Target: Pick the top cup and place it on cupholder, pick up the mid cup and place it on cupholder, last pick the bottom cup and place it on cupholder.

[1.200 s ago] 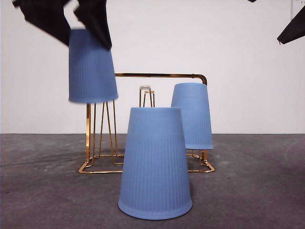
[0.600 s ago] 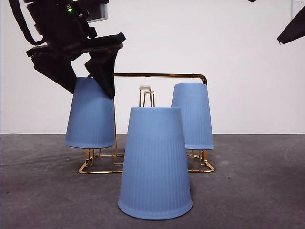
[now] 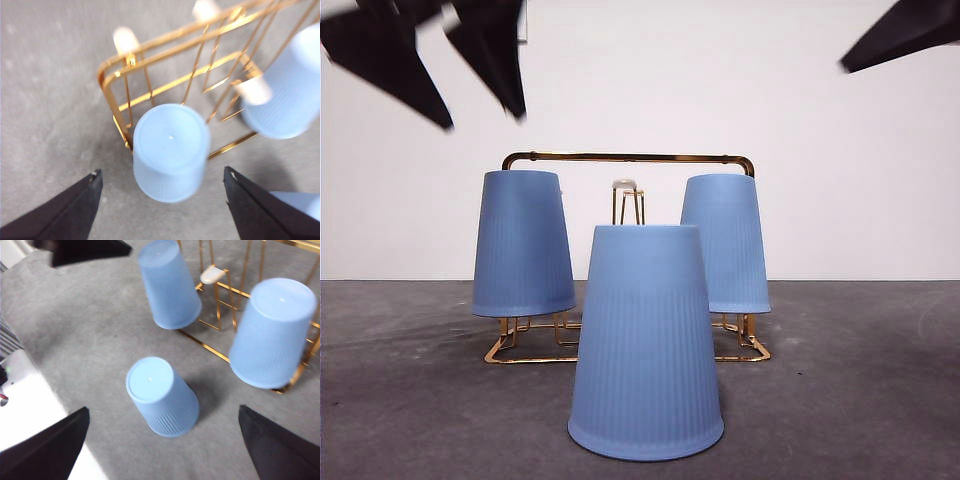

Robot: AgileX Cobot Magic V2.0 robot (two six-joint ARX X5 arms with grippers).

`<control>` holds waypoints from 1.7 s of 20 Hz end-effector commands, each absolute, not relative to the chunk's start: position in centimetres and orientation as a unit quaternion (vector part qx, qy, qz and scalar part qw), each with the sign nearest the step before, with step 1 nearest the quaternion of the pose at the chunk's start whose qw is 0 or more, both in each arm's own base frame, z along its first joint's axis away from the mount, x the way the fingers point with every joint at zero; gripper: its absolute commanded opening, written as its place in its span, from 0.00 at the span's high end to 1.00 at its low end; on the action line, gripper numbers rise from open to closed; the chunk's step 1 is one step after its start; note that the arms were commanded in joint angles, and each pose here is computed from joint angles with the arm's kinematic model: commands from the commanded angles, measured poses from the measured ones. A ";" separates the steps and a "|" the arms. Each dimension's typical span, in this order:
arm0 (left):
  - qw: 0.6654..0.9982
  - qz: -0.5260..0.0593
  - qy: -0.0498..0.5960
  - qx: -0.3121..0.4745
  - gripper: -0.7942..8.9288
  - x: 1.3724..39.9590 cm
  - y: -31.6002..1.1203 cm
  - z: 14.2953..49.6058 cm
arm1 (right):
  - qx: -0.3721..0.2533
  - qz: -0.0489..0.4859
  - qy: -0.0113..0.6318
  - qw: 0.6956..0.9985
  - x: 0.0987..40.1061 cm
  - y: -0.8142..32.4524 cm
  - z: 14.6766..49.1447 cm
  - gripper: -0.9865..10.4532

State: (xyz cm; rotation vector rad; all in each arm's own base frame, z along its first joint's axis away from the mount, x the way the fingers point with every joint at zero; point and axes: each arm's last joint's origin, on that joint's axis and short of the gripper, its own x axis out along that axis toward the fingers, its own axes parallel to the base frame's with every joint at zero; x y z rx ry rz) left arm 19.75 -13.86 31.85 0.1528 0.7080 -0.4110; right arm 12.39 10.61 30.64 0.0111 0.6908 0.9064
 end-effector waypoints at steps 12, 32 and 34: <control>0.929 -0.240 0.283 0.008 0.53 11.3 -8.5 37.0 | -0.039 0.461 0.394 0.794 17.3 18.7 24.6 0.43; 0.928 -0.240 0.283 0.011 0.53 11.1 -8.4 37.1 | -0.057 0.456 0.412 0.787 18.0 20.6 22.8 0.65; 0.929 -0.240 0.282 0.011 0.53 11.1 -8.4 37.1 | -0.054 0.454 0.392 0.798 17.9 20.4 24.9 0.65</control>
